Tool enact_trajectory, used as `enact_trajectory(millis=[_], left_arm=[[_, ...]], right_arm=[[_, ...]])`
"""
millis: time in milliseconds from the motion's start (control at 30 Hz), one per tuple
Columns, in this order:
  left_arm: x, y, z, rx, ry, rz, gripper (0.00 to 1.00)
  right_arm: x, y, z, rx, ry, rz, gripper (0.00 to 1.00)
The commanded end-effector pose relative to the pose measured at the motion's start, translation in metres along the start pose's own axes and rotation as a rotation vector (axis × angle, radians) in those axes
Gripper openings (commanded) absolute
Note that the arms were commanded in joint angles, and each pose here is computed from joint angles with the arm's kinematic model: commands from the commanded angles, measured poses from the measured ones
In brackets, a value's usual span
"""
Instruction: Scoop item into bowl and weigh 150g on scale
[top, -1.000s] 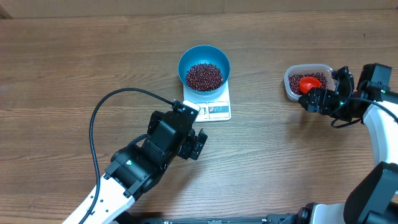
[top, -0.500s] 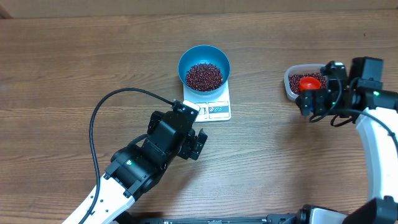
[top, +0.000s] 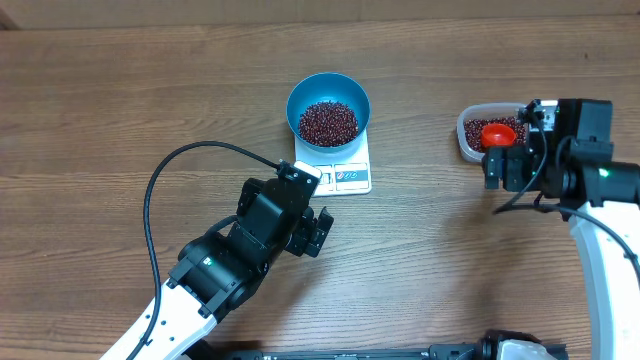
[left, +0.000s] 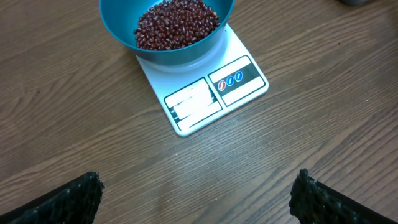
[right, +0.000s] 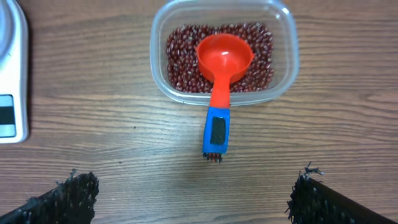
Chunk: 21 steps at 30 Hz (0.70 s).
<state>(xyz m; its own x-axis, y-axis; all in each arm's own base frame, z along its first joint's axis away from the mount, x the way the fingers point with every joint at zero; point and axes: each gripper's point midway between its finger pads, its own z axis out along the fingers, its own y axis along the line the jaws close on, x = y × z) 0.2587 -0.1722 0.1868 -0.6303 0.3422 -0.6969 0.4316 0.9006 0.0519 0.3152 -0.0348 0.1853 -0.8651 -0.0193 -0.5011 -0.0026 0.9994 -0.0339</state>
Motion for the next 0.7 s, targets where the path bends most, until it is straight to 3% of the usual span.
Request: enact_trajectory(millis=[0, 667], left_arm=[[0.0028, -0.0009, 0.0026, 0.003, 0.011, 0.013, 0.99], [0.0028, -0.0008, 0.0026, 0.003, 0.011, 0.013, 0.99]], right_arm=[[-0.0164, -0.0032, -0.0284, 0.027, -0.098, 0.018, 1.0], [-0.0166, -0.0033, -0.0313, 0.028, -0.107, 0.018, 1.0]])
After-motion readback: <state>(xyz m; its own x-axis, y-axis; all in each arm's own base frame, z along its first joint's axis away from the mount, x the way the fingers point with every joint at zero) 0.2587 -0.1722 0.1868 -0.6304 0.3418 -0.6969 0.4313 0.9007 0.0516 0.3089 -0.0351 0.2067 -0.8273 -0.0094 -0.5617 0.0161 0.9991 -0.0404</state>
